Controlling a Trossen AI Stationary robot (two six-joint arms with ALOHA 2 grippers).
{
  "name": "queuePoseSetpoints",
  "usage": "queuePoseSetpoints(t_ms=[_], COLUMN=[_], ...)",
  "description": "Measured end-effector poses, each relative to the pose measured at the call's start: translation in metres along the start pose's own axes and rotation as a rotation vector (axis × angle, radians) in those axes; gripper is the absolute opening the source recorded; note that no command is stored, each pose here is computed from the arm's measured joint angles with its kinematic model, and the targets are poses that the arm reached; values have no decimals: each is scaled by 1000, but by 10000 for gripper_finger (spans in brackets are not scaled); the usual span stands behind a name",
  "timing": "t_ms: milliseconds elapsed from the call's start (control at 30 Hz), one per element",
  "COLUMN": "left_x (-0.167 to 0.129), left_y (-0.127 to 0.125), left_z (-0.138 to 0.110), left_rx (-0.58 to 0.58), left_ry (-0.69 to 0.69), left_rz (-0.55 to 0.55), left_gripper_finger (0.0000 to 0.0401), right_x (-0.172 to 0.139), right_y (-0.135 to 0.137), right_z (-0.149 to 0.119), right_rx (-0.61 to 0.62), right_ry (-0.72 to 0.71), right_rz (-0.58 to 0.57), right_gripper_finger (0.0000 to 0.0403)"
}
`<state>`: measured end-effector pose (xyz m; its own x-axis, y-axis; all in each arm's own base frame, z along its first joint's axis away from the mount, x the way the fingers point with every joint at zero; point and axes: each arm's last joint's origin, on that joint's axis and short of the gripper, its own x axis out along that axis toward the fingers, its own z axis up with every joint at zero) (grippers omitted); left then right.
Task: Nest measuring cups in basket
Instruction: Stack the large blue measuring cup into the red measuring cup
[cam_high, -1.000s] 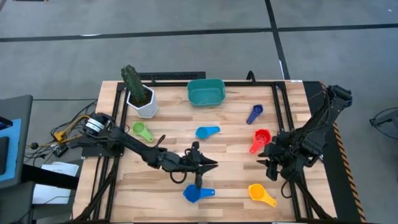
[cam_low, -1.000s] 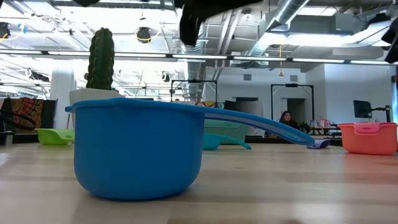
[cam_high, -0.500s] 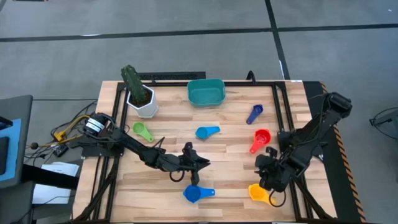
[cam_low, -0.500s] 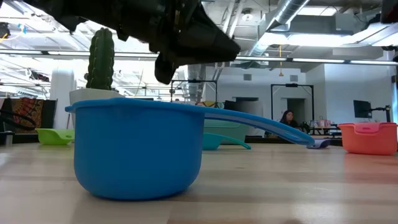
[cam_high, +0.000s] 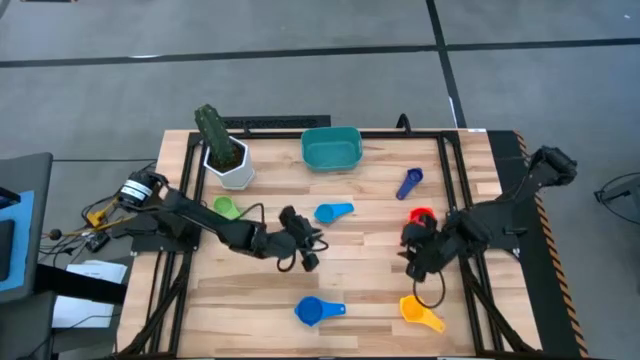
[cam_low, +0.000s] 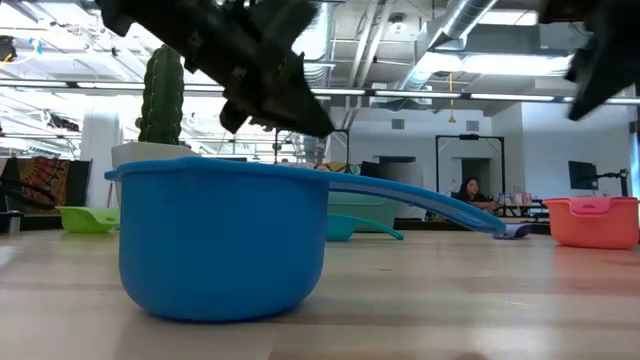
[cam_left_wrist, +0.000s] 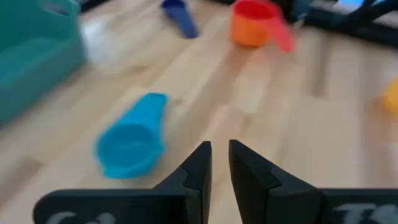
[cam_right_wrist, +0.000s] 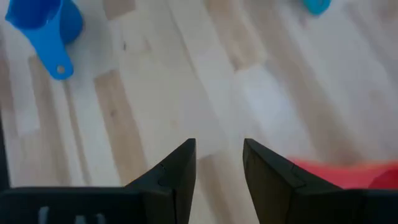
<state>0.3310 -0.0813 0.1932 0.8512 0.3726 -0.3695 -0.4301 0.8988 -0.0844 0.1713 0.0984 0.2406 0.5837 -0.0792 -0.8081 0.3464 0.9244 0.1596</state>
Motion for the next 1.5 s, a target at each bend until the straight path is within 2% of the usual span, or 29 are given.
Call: queuePoseSetpoints(t_ms=[100, 233, 367, 500, 600, 700, 933, 1033, 1267, 1500], left_x=[2, 0, -12, -23, -27, -30, -40, -47, -69, -84], left_y=[15, 45, 71, 80, 76, 71, 55, 45, 23, 11], left_z=[-1, -17, -29, -31, -32, -34, -44, -54, -71, -81], left_rx=[33, -4, -67, -84, -50, -41, -72, -82, -134, -142], left_ry=[-13, -58, -111, -122, -116, -106, -38, 35, 151, 213], left_rz=[-28, -116, -170, -202, -251, -290, -353, -384, -464, -520], left_gripper_finger=[44, 44, 44, 44, 47, 62, 111, 122, 119, 109], right_x=[2, 7, 16, 26, 35, 49, 95, 112, 149, 185], right_y=[-8, -12, -11, 3, 18, 33, 60, 63, 87, 122], right_z=[12, 22, 21, 8, -1, -2, 30, 46, 80, 99], right_rx=[-36, -9, 81, 108, 104, 97, 64, 57, -68, -173], right_ry=[-36, -45, 67, 195, 217, 164, -111, -181, -210, -163], right_rz=[-12, 10, 53, 97, 106, 141, 344, 355, 316, 353], right_gripper_finger=[159, 150, 134, 121, 119, 122, 149, 166, 196, 190])
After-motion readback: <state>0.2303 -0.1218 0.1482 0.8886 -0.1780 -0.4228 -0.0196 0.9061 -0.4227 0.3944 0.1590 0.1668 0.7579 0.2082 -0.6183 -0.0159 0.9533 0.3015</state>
